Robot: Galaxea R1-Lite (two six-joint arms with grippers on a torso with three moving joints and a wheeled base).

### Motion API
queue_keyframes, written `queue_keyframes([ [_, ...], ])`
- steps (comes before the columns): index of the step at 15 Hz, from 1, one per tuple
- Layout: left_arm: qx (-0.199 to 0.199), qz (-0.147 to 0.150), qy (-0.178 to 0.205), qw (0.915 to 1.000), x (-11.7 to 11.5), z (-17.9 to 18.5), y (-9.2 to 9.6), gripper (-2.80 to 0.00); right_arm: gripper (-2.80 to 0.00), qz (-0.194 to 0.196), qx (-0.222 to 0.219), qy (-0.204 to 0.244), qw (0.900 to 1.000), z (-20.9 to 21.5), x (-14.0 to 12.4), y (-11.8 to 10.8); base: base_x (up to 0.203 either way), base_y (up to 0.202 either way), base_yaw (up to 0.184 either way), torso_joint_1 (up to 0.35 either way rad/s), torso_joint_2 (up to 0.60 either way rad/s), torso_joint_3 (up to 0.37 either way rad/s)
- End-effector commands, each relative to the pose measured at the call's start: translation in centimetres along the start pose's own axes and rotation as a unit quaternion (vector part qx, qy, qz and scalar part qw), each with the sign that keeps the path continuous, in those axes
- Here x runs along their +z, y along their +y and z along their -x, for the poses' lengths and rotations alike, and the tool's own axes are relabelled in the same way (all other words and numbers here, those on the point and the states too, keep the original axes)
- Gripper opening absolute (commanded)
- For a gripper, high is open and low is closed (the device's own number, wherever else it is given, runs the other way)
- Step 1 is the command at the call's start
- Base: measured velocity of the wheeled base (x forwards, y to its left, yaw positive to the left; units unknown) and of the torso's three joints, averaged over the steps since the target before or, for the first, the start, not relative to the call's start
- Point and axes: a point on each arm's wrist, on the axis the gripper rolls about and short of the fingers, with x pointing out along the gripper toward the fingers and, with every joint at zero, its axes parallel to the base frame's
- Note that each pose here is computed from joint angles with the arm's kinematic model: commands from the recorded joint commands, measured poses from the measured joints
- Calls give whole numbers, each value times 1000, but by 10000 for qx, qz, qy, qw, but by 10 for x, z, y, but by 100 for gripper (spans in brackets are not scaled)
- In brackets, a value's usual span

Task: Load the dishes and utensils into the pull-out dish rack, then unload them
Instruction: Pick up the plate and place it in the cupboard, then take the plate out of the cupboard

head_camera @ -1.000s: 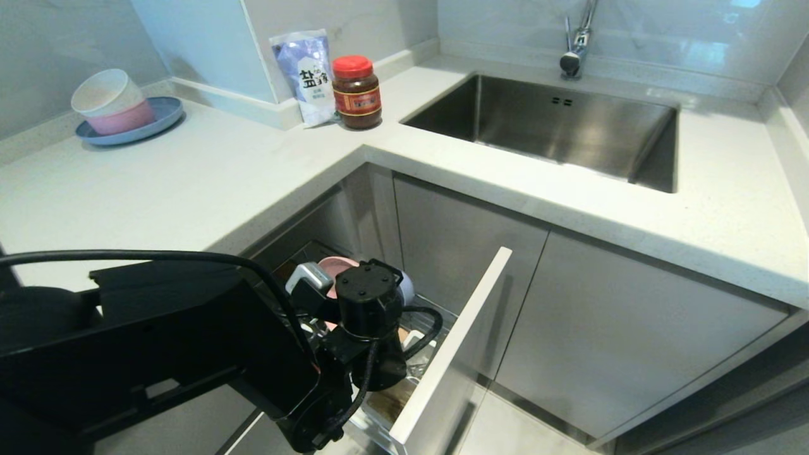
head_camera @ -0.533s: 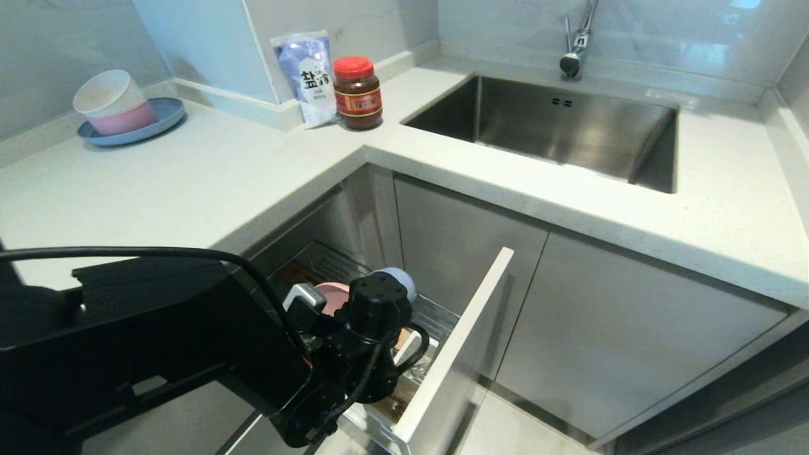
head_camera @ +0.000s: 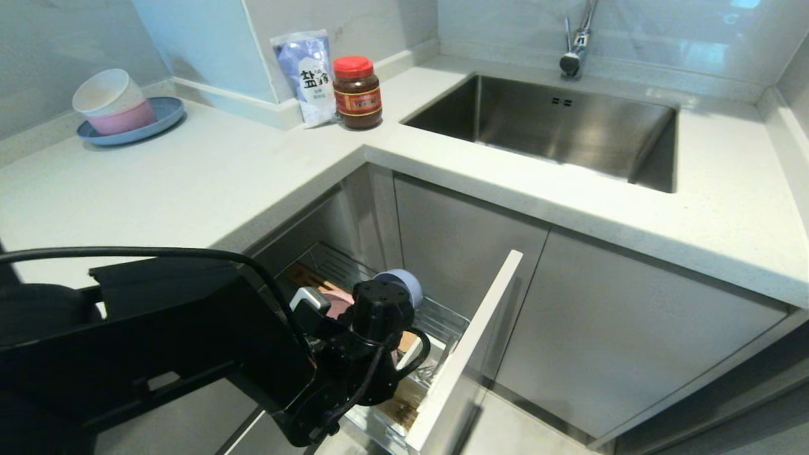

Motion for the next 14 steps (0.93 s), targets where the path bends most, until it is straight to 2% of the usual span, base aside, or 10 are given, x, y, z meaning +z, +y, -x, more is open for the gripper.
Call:
queue_keyframes([
  [1,-27,103,-68,9999,2,1,-3,0,-280,0,-1,-14,10000,0,0,0,0,0,0,0,0,0],
  [6,-122,104,-120,9998,9,2,-12,0,-280,0,-2,-15,10000,0,0,0,0,0,0,0,0,0],
  [10,-330,175,-207,9991,30,11,-30,0,-280,0,5,-12,10000,0,-1,0,0,0,0,0,0,0],
  [14,-451,176,-256,9985,44,19,-40,0,-280,0,-2,-18,10000,0,0,0,0,0,0,0,0,0],
])
